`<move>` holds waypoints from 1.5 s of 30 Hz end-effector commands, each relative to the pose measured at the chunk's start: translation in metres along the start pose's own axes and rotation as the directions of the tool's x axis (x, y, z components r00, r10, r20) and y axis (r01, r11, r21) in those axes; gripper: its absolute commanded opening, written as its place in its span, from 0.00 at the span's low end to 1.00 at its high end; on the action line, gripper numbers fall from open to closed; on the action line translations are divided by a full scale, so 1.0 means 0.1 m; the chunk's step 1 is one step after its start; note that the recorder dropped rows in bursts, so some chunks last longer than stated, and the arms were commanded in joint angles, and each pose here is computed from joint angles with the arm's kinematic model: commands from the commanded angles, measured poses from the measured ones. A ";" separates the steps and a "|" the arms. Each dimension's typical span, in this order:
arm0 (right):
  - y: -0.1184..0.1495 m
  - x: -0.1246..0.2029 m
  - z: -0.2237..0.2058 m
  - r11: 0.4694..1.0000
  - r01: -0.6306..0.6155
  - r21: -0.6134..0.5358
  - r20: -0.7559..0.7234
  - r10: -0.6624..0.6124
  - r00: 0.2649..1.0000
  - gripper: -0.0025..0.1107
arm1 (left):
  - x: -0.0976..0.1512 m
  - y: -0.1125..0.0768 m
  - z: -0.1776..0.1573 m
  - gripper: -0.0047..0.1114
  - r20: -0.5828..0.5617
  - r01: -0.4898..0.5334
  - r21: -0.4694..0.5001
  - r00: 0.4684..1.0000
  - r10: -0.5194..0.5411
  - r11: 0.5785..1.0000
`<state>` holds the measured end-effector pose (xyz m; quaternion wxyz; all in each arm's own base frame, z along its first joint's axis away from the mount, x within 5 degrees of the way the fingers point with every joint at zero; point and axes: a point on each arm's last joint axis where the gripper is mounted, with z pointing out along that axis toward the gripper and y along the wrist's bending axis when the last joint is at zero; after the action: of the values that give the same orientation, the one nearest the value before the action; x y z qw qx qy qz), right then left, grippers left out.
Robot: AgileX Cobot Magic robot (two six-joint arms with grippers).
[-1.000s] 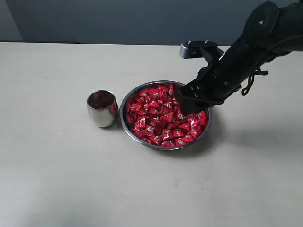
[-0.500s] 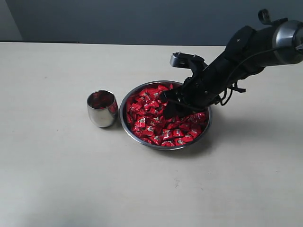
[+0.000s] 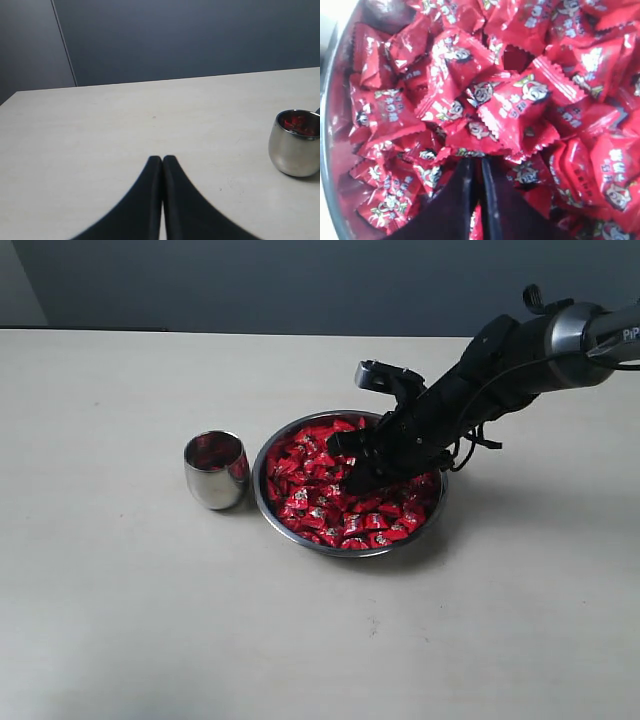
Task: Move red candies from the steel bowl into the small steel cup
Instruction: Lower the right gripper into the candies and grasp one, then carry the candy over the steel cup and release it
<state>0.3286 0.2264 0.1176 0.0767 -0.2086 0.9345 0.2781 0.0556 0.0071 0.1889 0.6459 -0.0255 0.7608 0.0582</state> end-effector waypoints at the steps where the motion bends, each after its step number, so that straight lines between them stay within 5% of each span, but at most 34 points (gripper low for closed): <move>1: 0.05 -0.06 -0.14 1.000 0.030 0.006 0.045 -0.031 0.999 0.02 | -0.03 0.00 -0.01 0.04 0.015 0.000 -0.003 1.000 0.000 1.000; 10: 0.13 -0.05 -0.36 0.988 0.145 0.052 0.018 -0.146 0.989 0.02 | -0.03 0.00 -0.01 0.04 0.015 0.000 -0.003 1.000 0.000 1.000; 16: 0.05 -0.03 -0.23 0.989 0.131 0.064 0.000 -0.131 0.991 0.28 | -0.03 0.00 -0.01 0.04 0.015 0.000 -0.003 1.000 0.000 1.000; 23: 0.04 -0.03 -0.22 0.990 0.127 0.067 0.001 -0.127 0.992 0.22 | -0.03 0.00 -0.01 0.04 0.015 0.000 -0.003 1.000 0.000 1.000; 26: 0.03 -0.02 -0.22 0.990 0.128 0.065 -0.010 -0.128 0.992 0.02 | -0.03 0.00 -0.01 0.04 0.015 0.000 -0.003 1.000 0.000 1.000; 34: 0.16 0.00 -0.39 0.989 0.147 0.030 -0.025 -0.146 0.989 0.01 | -0.03 0.00 -0.01 0.04 0.015 0.000 -0.003 1.000 0.000 1.000; 45: 0.93 -0.16 -0.78 0.956 0.264 -0.128 0.152 -0.244 0.958 0.01 | -0.03 0.00 -0.01 0.04 0.015 0.000 -0.003 1.000 0.000 1.000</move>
<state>0.3053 0.2402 0.2225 0.1509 -0.2868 0.8856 0.3326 0.0556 0.0071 0.1889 0.6459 -0.0255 0.7608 0.0582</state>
